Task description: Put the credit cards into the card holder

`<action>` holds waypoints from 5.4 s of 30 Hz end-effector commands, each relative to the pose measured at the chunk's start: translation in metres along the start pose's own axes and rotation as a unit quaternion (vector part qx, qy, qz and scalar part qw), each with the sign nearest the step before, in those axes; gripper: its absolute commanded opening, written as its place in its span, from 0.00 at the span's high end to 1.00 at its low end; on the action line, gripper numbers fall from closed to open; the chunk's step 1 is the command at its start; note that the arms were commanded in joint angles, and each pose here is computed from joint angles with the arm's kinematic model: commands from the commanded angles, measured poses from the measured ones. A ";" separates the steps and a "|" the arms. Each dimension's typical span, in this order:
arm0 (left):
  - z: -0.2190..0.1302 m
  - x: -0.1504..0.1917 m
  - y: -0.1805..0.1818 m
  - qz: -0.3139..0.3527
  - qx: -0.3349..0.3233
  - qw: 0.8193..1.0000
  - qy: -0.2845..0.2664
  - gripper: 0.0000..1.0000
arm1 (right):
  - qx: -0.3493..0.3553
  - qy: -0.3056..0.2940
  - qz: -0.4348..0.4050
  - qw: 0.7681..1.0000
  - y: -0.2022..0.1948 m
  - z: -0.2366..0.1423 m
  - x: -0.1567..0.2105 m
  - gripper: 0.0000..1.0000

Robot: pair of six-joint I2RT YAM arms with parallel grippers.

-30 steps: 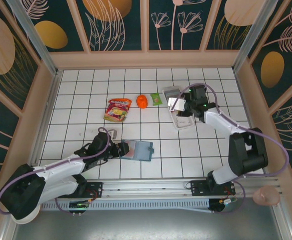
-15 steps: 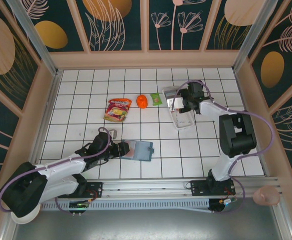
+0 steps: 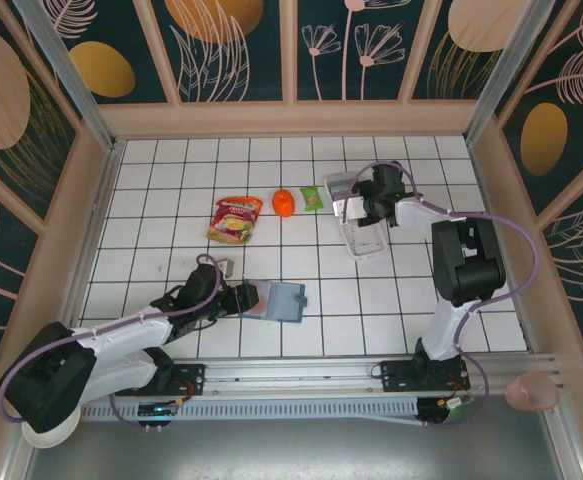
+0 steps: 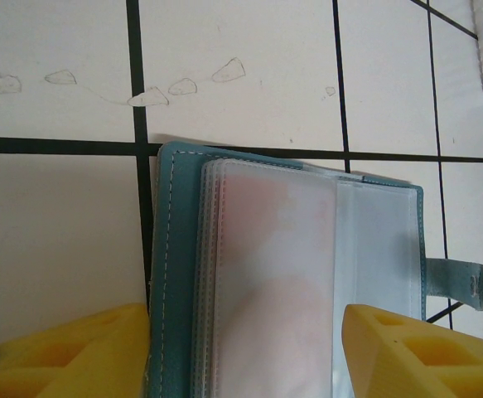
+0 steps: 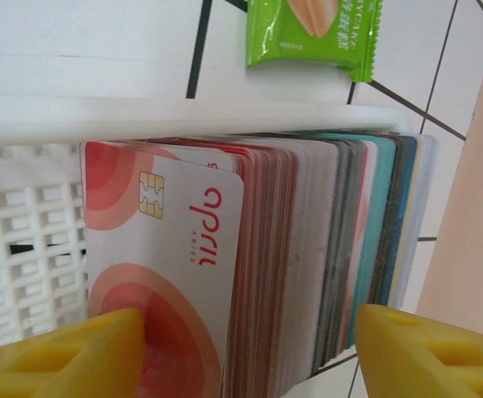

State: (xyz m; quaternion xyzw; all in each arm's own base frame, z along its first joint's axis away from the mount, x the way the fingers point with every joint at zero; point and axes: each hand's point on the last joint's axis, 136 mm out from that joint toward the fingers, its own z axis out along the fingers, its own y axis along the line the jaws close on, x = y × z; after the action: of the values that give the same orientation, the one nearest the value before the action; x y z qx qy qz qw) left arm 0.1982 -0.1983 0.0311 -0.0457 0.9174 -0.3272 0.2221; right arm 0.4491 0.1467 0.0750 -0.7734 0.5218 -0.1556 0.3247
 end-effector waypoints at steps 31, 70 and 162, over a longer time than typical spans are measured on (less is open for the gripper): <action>0.003 0.009 0.003 -0.008 0.005 1.000 0.012 0.38 | 0.020 0.018 -0.015 1.000 -0.028 -0.009 0.010 0.78; -0.001 0.010 0.003 -0.007 0.011 1.000 0.007 0.38 | -0.078 0.001 0.027 0.997 0.030 0.003 -0.014 0.84; 0.012 0.026 -0.006 -0.003 0.006 0.999 0.043 0.76 | -0.192 -0.039 0.868 0.457 0.159 -0.081 -0.259 1.00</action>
State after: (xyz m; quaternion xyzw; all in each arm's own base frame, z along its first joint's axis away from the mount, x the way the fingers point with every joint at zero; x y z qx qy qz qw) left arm 0.1840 -0.2128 0.0198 -0.0459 0.9220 -0.3339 0.1903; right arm 0.1835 0.3222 0.0650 0.0136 0.9210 0.3568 0.1558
